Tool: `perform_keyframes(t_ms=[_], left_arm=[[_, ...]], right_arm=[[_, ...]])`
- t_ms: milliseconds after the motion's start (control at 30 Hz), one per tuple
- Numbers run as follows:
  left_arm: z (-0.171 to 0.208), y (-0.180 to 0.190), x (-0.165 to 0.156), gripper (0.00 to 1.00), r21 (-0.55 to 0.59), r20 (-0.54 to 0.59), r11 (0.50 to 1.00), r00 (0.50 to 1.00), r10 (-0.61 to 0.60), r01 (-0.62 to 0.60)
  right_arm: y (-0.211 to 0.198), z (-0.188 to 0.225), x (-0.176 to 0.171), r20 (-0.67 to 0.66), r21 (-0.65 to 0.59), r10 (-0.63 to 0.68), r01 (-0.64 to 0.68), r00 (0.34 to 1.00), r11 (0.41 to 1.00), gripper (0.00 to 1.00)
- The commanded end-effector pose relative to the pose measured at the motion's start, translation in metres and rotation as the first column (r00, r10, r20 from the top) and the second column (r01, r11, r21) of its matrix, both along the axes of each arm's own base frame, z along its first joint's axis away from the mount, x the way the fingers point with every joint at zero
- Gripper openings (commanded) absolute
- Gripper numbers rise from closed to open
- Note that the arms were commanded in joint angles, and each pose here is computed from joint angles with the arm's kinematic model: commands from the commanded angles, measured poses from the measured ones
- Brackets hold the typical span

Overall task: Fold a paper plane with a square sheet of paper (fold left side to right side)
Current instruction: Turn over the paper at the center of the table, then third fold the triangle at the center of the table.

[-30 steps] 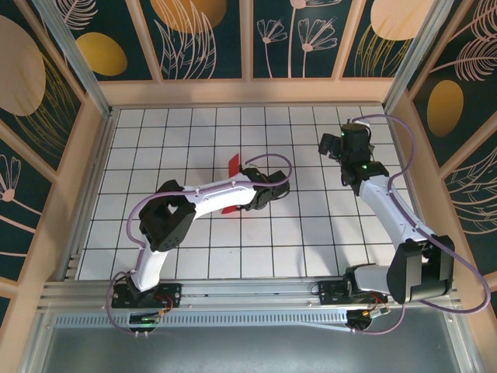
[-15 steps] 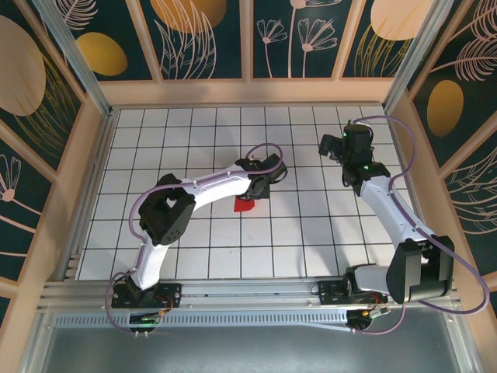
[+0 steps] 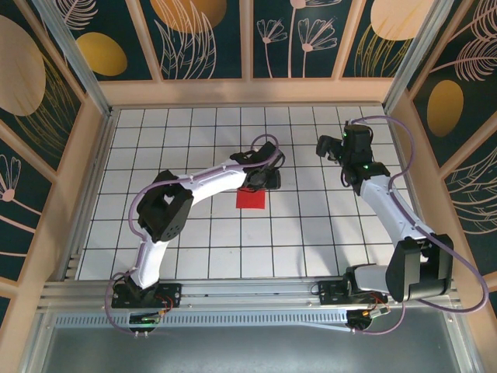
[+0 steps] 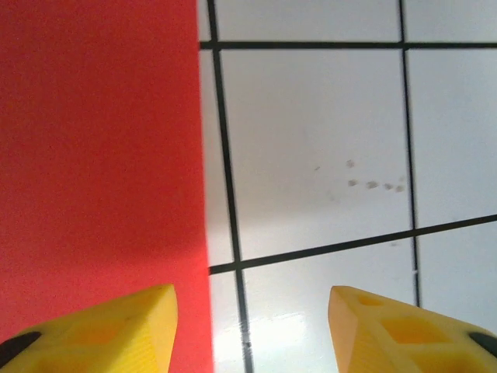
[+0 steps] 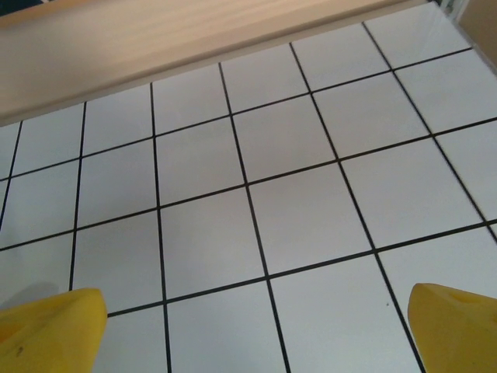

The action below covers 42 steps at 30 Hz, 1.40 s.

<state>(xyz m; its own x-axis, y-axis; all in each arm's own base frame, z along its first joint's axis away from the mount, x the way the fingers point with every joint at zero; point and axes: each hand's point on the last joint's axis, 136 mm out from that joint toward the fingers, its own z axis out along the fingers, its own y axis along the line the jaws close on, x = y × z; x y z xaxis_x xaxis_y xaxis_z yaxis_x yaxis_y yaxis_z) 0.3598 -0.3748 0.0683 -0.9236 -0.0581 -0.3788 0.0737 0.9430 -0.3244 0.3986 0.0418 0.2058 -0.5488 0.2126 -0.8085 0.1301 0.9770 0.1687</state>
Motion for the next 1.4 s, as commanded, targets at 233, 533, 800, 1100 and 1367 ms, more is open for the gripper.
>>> perform_keyframes(t_ms=[233, 533, 800, 1100, 1367], left_arm=[[0.089, 0.014, 0.027, 0.57, -0.351, 0.173, 0.936, 0.984, 0.043, 0.021], [0.108, 0.085, 0.030, 0.60, -0.473, 0.231, 0.878, 0.951, 0.205, -0.074], [0.100, 0.126, 0.022, 0.64, -0.518, 0.228, 0.845, 0.931, 0.286, -0.133], [0.091, 0.134, 0.019, 0.64, -0.507, 0.224, 0.849, 0.927, 0.300, -0.152], [0.082, 0.131, 0.019, 0.64, -0.487, 0.208, 0.861, 0.938, 0.276, -0.146]], right_arm=[[0.063, -0.005, -0.001, -0.057, 0.235, 0.296, -0.275, 0.954, 0.932, 0.82], [0.131, -0.049, -0.017, -0.132, 0.524, 0.483, -0.353, 0.866, 0.775, 0.43], [0.197, -0.102, -0.038, -0.239, 0.632, 0.615, -0.360, 0.752, 0.686, 0.13], [0.222, -0.145, -0.046, -0.314, 0.653, 0.645, -0.334, 0.697, 0.679, 0.00], [0.225, -0.168, -0.045, -0.359, 0.631, 0.639, -0.327, 0.681, 0.704, 0.00]])
